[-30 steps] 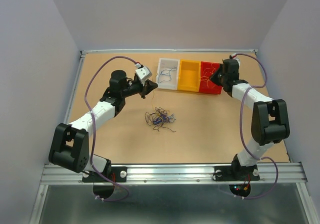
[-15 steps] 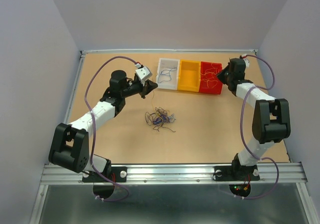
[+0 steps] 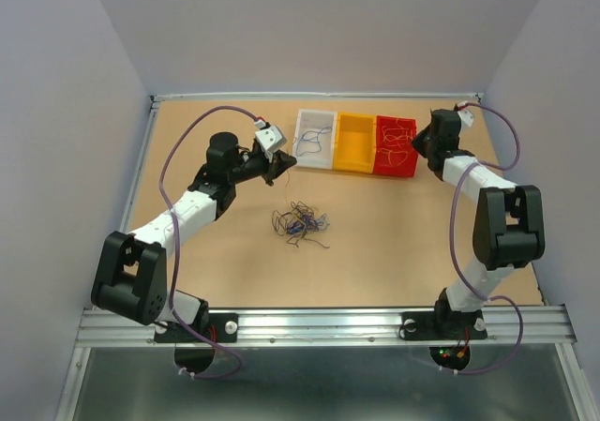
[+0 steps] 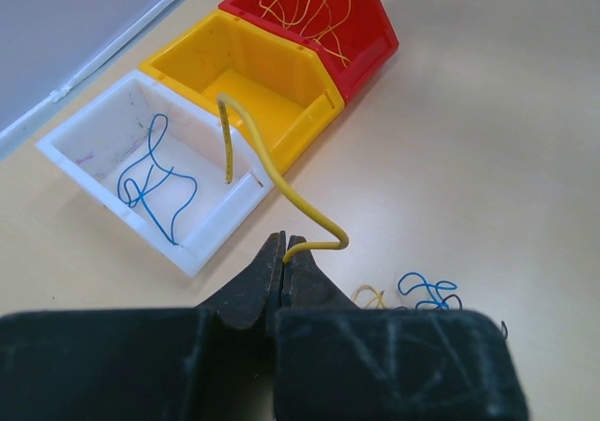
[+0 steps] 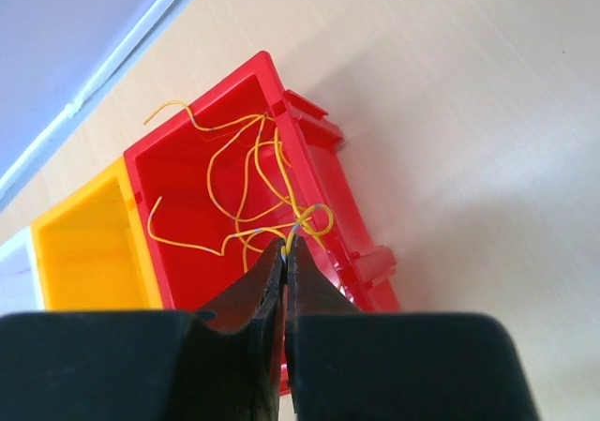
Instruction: Untangle the cables
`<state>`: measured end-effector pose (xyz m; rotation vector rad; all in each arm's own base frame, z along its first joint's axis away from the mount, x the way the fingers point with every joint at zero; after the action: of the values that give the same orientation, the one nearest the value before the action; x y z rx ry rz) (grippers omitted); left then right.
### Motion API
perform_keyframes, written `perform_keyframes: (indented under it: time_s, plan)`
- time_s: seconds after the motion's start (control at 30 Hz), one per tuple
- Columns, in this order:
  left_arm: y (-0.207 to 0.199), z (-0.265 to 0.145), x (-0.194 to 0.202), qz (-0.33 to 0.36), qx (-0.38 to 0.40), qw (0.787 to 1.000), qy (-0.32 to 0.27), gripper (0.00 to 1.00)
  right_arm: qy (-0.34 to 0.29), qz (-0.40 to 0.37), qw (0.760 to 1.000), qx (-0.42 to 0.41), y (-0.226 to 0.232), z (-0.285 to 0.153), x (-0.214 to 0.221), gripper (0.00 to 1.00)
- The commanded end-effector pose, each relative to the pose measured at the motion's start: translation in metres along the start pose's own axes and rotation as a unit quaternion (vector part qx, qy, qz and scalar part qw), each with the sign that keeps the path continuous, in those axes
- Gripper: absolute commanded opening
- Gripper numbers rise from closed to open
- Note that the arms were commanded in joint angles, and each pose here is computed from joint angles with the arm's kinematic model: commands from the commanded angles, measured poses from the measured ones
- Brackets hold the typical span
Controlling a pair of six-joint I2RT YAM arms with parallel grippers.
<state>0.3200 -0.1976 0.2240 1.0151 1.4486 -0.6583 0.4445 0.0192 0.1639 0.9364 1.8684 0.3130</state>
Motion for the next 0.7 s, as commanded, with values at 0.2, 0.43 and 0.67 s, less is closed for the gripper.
perform_keyframes:
  time_s: [0.2, 0.43, 0.67]
  plan:
    - [-0.003, -0.003, -0.016, 0.032, -0.005, 0.999, -0.022, 0.00, -0.006, -0.090, 0.996, -0.007, 0.022, 0.013, 0.025, 0.01]
    - [-0.005, -0.004, -0.017, 0.035, -0.005, 0.999, -0.023, 0.00, 0.036, -0.123, 0.992, 0.002, 0.028, 0.034, 0.056, 0.01]
    - [-0.009, -0.003, -0.018, 0.040, -0.004, 0.999, -0.023, 0.00, 0.052, -0.133, 0.989, 0.031, 0.012, 0.056, 0.076, 0.01]
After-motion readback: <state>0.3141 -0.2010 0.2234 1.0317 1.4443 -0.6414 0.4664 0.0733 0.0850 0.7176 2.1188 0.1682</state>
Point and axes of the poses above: each gripper's point midway between its finger pads, its own z axis out along the fingers, its own y axis along the line the jaws close on, x = y × z, the point moved 6 cm from there along -z, back along the fingers, and after that the axes turned 7 degrees about z, right-handed, at the moved point
